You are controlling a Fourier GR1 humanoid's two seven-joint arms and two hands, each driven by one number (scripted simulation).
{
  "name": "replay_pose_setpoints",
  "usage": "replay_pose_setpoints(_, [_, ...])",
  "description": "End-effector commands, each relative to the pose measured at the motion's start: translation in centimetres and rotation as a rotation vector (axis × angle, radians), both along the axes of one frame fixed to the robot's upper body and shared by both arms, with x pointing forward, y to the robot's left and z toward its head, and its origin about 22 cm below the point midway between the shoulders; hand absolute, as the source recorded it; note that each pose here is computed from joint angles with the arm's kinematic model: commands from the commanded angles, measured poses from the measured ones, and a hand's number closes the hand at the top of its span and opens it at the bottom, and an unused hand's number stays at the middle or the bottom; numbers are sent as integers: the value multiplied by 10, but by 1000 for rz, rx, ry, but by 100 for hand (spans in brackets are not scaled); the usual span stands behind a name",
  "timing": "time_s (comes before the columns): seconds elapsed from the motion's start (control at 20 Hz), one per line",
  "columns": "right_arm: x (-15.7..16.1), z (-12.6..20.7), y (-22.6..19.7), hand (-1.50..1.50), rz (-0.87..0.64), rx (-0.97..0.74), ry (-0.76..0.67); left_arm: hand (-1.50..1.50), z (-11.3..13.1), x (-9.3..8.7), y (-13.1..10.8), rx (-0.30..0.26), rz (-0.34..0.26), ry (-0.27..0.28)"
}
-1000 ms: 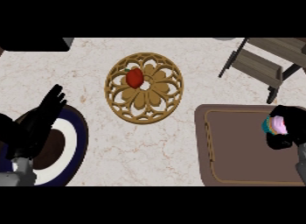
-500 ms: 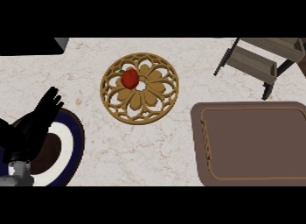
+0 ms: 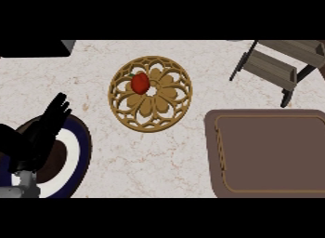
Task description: Pick the cupcake from the tray and place it in the tiered basket
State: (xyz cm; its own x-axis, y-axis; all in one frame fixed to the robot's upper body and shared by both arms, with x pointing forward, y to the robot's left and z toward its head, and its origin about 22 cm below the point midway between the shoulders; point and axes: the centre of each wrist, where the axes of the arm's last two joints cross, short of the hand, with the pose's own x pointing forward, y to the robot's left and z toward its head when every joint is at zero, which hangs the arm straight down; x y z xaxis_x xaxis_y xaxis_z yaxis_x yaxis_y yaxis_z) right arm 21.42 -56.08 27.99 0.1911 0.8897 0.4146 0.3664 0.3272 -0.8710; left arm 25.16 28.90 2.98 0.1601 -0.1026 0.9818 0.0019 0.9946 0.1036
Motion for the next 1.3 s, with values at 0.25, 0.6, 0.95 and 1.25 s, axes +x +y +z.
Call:
replay_pose_setpoints(0.25, [-7, 89, 19, 150, 161, 115, -137, 0, 9, 8, 1, 17, -30, -26])
replay_pose_setpoints(0.6, [18, 133, 63, 150, 214, 110, -107, 0, 9, 20, -23, 15, -55, -36])
replay_pose_setpoints(0.95, [57, 151, 137, 150, 196, 134, -70, 0, 6, 16, 1, 27, -54, -20])
replay_pose_setpoints(1.25, [108, 136, 172, 150, 181, 180, -39, 0, 11, 3, -15, 0, -66, -12])
